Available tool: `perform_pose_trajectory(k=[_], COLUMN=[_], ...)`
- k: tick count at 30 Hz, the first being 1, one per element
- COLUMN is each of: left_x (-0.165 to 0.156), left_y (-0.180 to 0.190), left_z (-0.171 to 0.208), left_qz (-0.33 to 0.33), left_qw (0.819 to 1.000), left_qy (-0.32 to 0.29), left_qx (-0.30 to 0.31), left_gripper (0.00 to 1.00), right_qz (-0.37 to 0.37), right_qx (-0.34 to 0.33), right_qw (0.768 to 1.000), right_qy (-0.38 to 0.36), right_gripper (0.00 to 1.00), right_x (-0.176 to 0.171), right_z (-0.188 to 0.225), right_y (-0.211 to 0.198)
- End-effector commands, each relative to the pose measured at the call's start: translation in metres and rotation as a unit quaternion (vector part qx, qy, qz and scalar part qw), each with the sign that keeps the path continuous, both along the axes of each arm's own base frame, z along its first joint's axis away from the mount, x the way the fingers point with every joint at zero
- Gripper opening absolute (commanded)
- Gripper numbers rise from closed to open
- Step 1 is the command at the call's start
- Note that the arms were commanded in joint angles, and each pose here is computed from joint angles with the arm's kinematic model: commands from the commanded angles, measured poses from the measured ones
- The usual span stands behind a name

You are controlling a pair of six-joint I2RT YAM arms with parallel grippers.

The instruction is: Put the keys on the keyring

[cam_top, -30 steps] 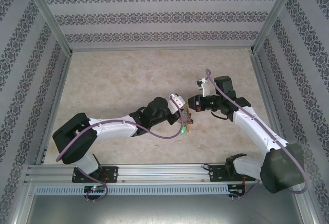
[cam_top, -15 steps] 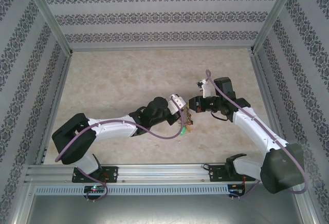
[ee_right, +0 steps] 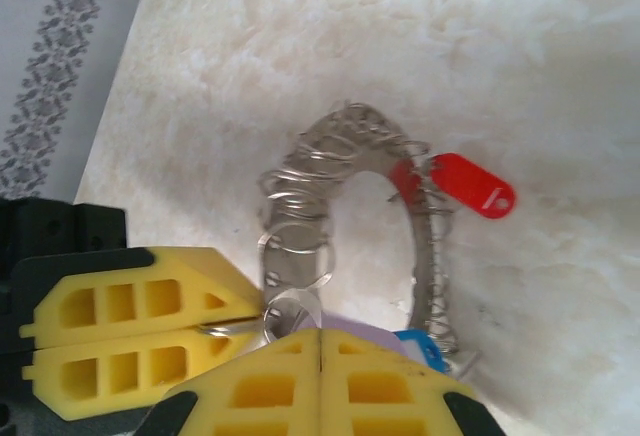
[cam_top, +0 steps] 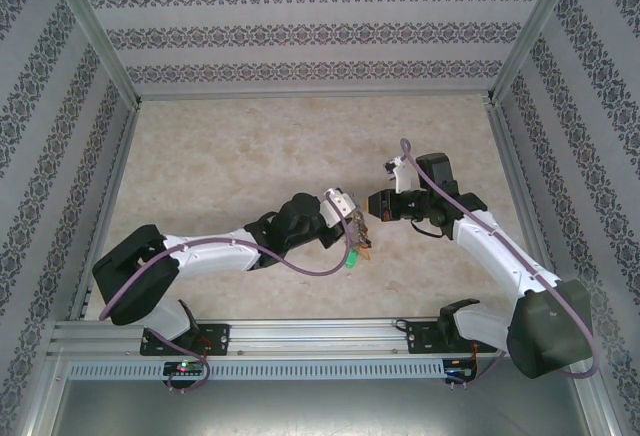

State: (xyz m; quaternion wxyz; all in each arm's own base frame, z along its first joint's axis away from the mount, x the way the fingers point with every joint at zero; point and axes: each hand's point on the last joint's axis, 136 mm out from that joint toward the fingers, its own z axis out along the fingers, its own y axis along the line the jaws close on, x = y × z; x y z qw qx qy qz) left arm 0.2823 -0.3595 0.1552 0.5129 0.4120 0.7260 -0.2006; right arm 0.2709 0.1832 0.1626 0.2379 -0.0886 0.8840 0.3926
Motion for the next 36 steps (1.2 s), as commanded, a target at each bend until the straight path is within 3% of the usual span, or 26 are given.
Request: perform_pose_trajectory(k=[1,11,16,19,24,36], left_x=[0.008,0.009,0.008,0.008,0.009,0.004], left_y=[0.010,0.011,0.011,0.009,0.006,0.007], left_z=[0.020,0.024,0.019,0.018,0.017,0.012], left_qz=[0.022,0.023,0.020,0.020,0.016,-0.001], left_qw=[0.999,0.998,0.998,0.998,0.999,0.999], left_qy=[-0.029,-0.043,-0.038,-0.039,-0.037,-0.031], left_qx=[-0.028,-0.034,-0.035,-0.037,-0.037,-0.011], left_gripper=[0.00,0.00,0.00,0.00,0.00,0.00], right_qz=[-0.028,-0.051,-0.029,-0.002,0.052,0.140], right_qx=[-0.017,-0.028,0.002,0.021,0.019,-0.004], right_qw=[0.999,0.998,1.000,1.000,0.997,0.977], right_qy=[-0.003,0.001,-0.001,-0.015,-0.061,-0.158], right_gripper=[0.00,0.00,0.00,0.15,0.29,0.33], right_x=[0.009,0.010,0.004,-0.003,-0.017,-0.041], right_z=[-0.002,-0.007,0.000,0.009,0.008,0.003], right_y=[-0.011,-0.020,-0.012,-0.005,0.000,0.028])
